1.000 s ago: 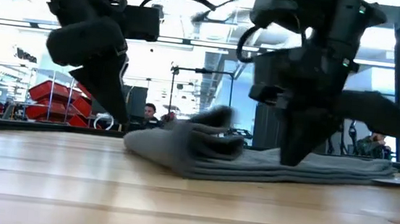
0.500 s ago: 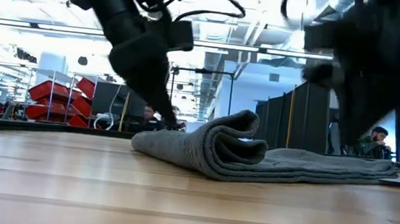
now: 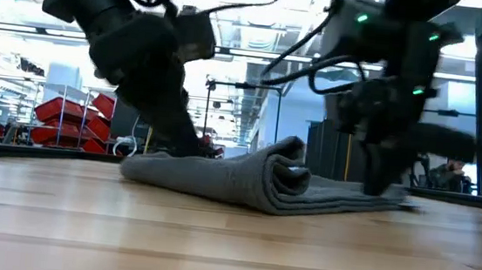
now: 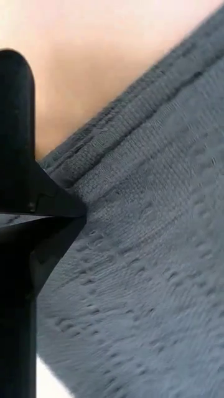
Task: Roll towel
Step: Roll the gray towel
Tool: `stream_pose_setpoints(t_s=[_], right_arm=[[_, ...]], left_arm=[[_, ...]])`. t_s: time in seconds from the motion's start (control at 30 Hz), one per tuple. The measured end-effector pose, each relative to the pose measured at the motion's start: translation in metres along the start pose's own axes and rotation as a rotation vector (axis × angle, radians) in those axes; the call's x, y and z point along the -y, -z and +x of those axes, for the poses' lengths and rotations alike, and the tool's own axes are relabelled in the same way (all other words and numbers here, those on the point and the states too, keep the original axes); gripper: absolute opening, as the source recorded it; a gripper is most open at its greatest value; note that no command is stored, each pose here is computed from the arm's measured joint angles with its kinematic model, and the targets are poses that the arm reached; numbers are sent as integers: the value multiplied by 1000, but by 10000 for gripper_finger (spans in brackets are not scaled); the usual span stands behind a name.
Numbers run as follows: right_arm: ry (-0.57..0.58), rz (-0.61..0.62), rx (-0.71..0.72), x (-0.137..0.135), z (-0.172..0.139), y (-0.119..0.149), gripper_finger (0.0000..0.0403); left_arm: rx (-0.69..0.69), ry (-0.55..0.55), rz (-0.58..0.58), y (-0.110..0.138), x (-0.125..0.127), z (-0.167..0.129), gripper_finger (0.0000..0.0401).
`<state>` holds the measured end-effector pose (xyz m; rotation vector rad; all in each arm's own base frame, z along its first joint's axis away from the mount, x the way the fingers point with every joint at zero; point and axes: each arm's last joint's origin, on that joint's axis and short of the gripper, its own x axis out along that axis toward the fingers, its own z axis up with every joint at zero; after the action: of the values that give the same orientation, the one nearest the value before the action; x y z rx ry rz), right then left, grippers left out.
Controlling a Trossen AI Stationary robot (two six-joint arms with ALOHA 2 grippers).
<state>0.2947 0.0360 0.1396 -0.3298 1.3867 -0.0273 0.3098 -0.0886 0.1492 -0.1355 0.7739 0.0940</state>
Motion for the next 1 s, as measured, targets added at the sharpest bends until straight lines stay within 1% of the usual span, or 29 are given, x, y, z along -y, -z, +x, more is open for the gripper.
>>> stream_pose_setpoints(t_s=[0.07, 0.2, 0.23, 0.3, 0.37, 0.43, 0.5, 0.6, 0.67, 0.7, 0.77, 0.83, 0.93, 1.0], right_arm=[[63, -42, 24, 14, 3, -3, 0], [281, -136, 20, 36, -2, -10, 0], [328, -151, 18, 38, -7, -12, 0], [360, -175, 36, 35, -23, -17, 0], [343, -142, 118, 25, -40, -24, 0], [269, -90, 213, 11, -53, -28, 0], [191, -4, 313, -4, -60, -34, 0], [98, 141, 469, -27, -70, -45, 0], [49, 214, 586, -42, -75, -55, 0], [26, 239, 641, -49, -77, -60, 0], [-5, 264, 727, -63, -71, -69, 0], [-20, 280, 778, -74, -58, -78, 0], [-19, 321, 803, -82, -24, -90, 0], [12, 378, 864, -84, -6, -98, 0]], left_arm=[[28, 14, -6, -1, 3, 2, 214], [45, 20, 4, -2, 8, 9, 214], [34, 5, 18, -2, 8, 9, 214], [0, -30, 61, -5, 6, 9, 214], [6, -48, 108, -16, 5, 2, 214], [22, -80, 160, -30, 2, -10, 214], [41, -109, 214, -38, -5, -20, 214], [33, -162, 261, -46, -28, -28, 214], [4, -208, 259, -43, -51, -26, 214], [4, -211, 246, -42, -63, -22, 214], [18, -170, 211, -40, -86, -12, 214], [65, -121, 186, -40, -104, -1, 214], [69, -114, 187, -36, -125, 17, 214], [64, -117, 193, -34, -133, 28, 214]])
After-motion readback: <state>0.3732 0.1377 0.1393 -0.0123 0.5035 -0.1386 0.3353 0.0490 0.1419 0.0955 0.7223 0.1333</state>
